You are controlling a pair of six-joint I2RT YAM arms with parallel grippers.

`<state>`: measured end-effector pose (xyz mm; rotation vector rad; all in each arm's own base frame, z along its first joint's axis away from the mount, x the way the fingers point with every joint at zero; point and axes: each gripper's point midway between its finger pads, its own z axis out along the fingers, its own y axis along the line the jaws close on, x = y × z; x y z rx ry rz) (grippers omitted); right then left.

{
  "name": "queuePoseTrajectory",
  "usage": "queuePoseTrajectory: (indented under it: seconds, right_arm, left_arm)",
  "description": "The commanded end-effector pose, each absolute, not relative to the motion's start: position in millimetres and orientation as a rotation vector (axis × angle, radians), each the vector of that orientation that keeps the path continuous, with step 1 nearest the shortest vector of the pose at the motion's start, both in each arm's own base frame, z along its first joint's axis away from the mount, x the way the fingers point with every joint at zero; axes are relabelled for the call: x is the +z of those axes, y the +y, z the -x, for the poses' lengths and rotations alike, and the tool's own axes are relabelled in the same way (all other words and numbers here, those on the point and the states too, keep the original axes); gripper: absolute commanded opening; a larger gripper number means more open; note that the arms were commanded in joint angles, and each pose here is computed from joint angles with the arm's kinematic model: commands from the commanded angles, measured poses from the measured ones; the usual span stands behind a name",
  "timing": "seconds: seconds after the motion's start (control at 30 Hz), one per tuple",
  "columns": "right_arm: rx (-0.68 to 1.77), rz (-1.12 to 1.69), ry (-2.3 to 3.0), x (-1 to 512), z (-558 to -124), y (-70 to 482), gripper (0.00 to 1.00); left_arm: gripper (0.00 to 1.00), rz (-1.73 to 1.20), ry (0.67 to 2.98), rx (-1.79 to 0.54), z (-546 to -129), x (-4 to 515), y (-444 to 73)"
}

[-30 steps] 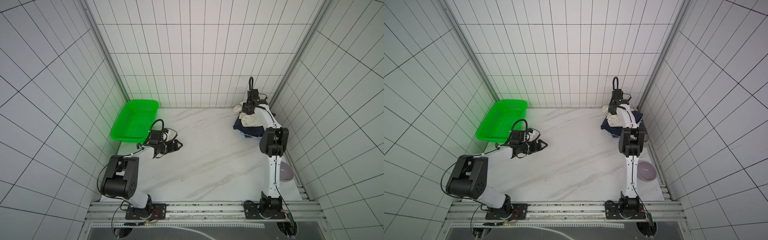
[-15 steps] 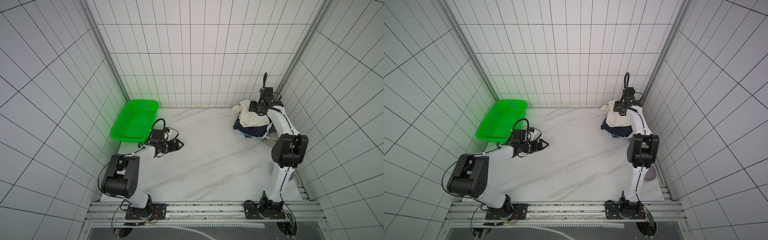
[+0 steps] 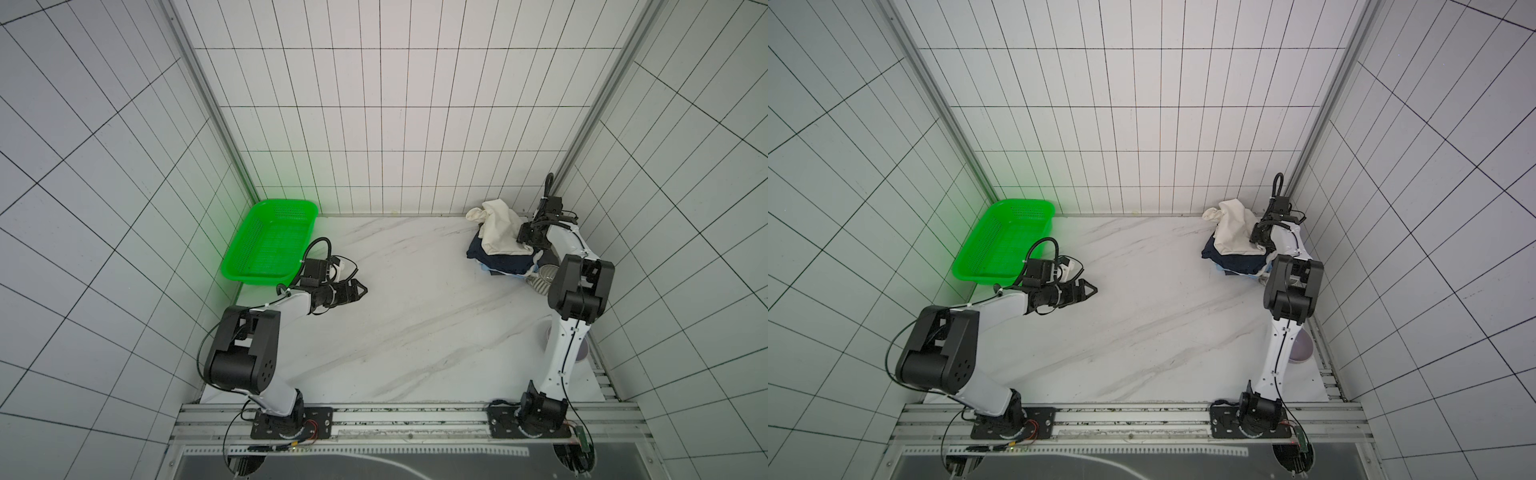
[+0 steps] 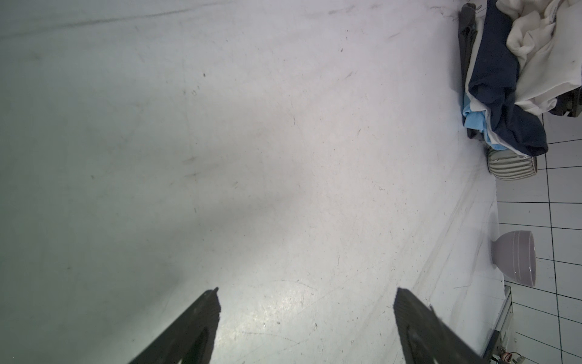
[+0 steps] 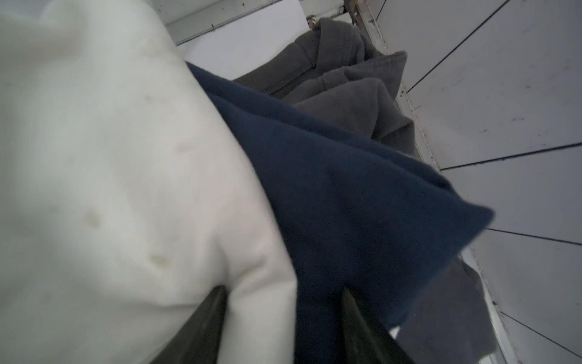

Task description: Fold and stack the t-shirts

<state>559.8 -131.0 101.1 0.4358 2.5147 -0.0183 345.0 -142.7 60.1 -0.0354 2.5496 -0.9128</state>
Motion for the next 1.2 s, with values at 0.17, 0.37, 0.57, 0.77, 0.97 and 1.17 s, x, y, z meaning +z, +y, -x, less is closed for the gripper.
queuePoseTrajectory:
  seconds: [0.17, 0.37, 0.57, 0.77, 0.97, 1.17]
  right_arm:
    - [0.007, -0.389, 2.456, 155, -561, -127, 0.45]
    - [-0.066, -0.391, 2.445, 166, -555, -134, 0.49]
    - [-0.088, -0.389, 2.48, 151, -555, -132, 0.36]
    - [-0.016, -0.369, 2.485, 158, -555, -122, 0.38]
    - [0.109, -0.403, 2.411, 198, -546, -118, 0.1]
    - [0.089, -0.503, 2.339, 226, -525, -141, 0.0]
  left_arm:
    - [0.87, 0.013, 2.533, -0.898, -354, 64, -141]
    - [0.87, 0.012, 2.533, -0.902, -354, 64, -142]
    - [0.86, 0.017, 2.536, -0.9, -355, 63, -141]
    - [0.85, 0.02, 2.537, -0.904, -354, 63, -140]
    - [0.84, 0.018, 2.53, -0.907, -354, 66, -139]
    - [0.84, 0.02, 2.53, -0.909, -355, 66, -139]
